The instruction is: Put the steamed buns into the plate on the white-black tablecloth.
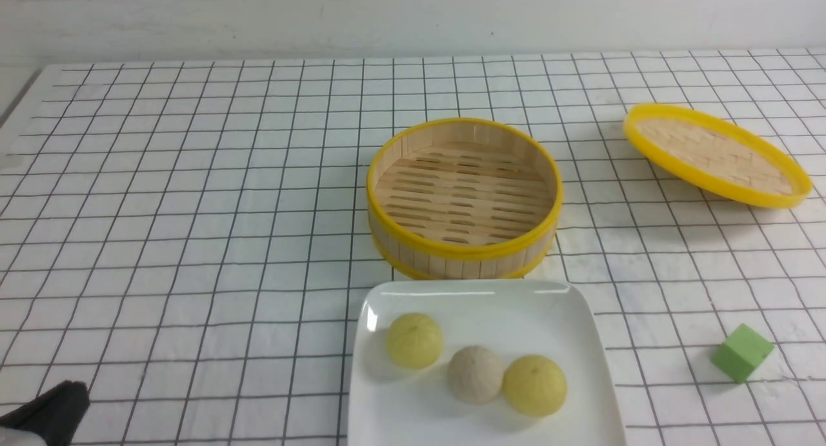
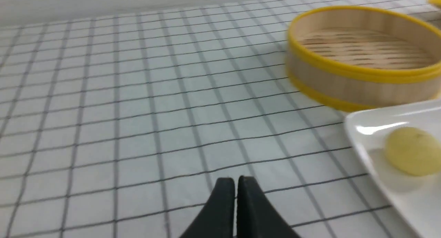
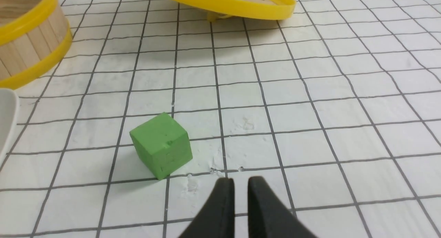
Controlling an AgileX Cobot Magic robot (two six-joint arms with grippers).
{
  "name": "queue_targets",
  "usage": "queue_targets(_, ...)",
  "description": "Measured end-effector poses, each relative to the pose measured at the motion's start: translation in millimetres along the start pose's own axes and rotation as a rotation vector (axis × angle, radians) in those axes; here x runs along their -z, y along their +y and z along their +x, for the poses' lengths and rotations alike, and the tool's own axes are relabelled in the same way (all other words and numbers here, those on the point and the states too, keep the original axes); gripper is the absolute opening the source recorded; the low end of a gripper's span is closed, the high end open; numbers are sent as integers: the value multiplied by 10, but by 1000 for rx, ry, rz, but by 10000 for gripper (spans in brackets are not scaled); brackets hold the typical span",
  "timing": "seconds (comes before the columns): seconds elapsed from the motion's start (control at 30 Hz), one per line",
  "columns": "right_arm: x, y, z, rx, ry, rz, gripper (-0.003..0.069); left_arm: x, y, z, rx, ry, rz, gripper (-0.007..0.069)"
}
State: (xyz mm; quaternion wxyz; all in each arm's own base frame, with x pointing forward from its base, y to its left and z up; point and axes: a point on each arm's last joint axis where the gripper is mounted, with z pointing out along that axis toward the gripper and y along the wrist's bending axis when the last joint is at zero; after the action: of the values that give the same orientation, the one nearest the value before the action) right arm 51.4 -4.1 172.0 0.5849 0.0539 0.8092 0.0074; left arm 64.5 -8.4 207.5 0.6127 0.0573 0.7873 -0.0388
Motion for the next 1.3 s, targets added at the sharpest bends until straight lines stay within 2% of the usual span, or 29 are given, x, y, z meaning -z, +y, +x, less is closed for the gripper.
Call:
queue_targets(0.13, 0, 0, 0, 0, 0, 0, 92, -39, 97, 277, 80, 51, -156, 37)
queue_targets(0.3, 0, 0, 0, 0, 0, 0, 93, 34, 120, 327, 65, -5, -210, 39)
queue_targets(0.47, 0, 0, 0, 0, 0, 0, 93, 44, 117, 373, 77, 35, -211, 46)
queue_targets(0.9, 0, 0, 0, 0, 0, 0, 107, 34, 37, 373, 56, 43, -67, 55)
queue_targets(1.3, 0, 0, 0, 0, 0, 0, 118, 34, 37, 373, 52, 43, -65, 69)
